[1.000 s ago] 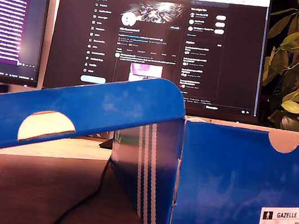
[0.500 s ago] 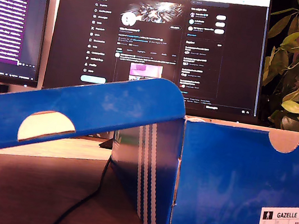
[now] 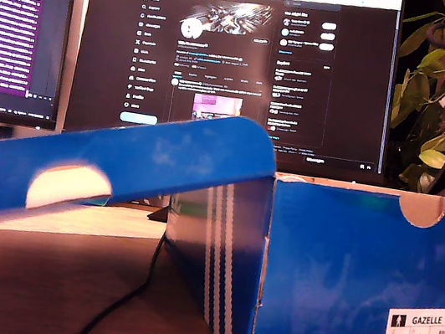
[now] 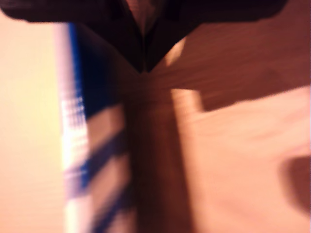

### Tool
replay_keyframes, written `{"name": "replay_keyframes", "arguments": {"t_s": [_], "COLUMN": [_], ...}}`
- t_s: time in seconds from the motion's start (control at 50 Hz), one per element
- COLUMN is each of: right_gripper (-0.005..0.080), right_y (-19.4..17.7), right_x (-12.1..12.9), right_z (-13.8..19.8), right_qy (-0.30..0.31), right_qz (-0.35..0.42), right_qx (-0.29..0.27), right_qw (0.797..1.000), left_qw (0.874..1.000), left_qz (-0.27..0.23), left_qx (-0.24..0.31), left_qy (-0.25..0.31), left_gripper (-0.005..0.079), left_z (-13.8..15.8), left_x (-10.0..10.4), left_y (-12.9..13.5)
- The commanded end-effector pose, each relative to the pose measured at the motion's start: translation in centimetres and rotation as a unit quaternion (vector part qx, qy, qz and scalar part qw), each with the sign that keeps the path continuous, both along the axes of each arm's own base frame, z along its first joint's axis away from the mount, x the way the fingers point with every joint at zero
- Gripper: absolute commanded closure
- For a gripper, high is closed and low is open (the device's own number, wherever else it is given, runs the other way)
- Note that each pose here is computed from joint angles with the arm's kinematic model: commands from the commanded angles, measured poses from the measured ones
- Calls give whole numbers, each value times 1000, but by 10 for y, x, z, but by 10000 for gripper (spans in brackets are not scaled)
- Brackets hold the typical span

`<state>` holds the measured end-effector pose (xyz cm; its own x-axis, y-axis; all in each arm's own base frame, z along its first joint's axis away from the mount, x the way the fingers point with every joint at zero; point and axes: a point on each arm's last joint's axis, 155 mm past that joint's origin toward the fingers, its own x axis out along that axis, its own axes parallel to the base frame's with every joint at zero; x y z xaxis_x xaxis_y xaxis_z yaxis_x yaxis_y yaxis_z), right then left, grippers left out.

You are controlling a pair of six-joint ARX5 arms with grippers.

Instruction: Close the blue shoebox by pushing the lid with your left arm and holding the box in place with your right arm

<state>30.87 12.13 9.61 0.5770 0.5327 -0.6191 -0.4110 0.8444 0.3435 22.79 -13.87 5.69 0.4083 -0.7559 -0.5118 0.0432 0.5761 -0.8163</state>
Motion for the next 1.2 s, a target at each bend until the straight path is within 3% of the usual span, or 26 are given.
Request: {"name": "replay_keyframes", "arguments": {"t_s": [0.0, 0.2, 0.44, 0.6, 0.9, 1.04, 1.18], "right_gripper": [764, 764, 764, 764, 764, 764, 764], "right_y": [6, 6, 6, 3, -15, -22, -23], "right_x": [0, 0, 4, 11, 37, 45, 51], "right_z": [0, 0, 4, 13, 59, 85, 108], "right_qy": [-1, -1, -13, -27, -57, -69, -89], "right_qz": [11, 11, 9, 3, -27, -35, -29], "right_qx": [1, 2, 3, 3, 4, 2, -6], "right_qw": [1000, 1000, 1000, 1000, 998, 997, 996], "left_qw": [999, 995, 984, 971, 957, 941, 915], "left_qz": [-11, -48, -91, -124, -153, -179, -191], "left_qx": [-22, -67, -64, -70, -75, -101, -126], "left_qy": [-24, -60, -141, -190, -233, -269, -331], "left_gripper": [761, 761, 761, 761, 761, 761, 761], "left_z": [21, 68, 124, 160, 187, 201, 223], "left_x": [9, 19, 36, 36, 30, 23, 18], "left_y": [-6, -21, -44, -69, -112, -142, -169]}}
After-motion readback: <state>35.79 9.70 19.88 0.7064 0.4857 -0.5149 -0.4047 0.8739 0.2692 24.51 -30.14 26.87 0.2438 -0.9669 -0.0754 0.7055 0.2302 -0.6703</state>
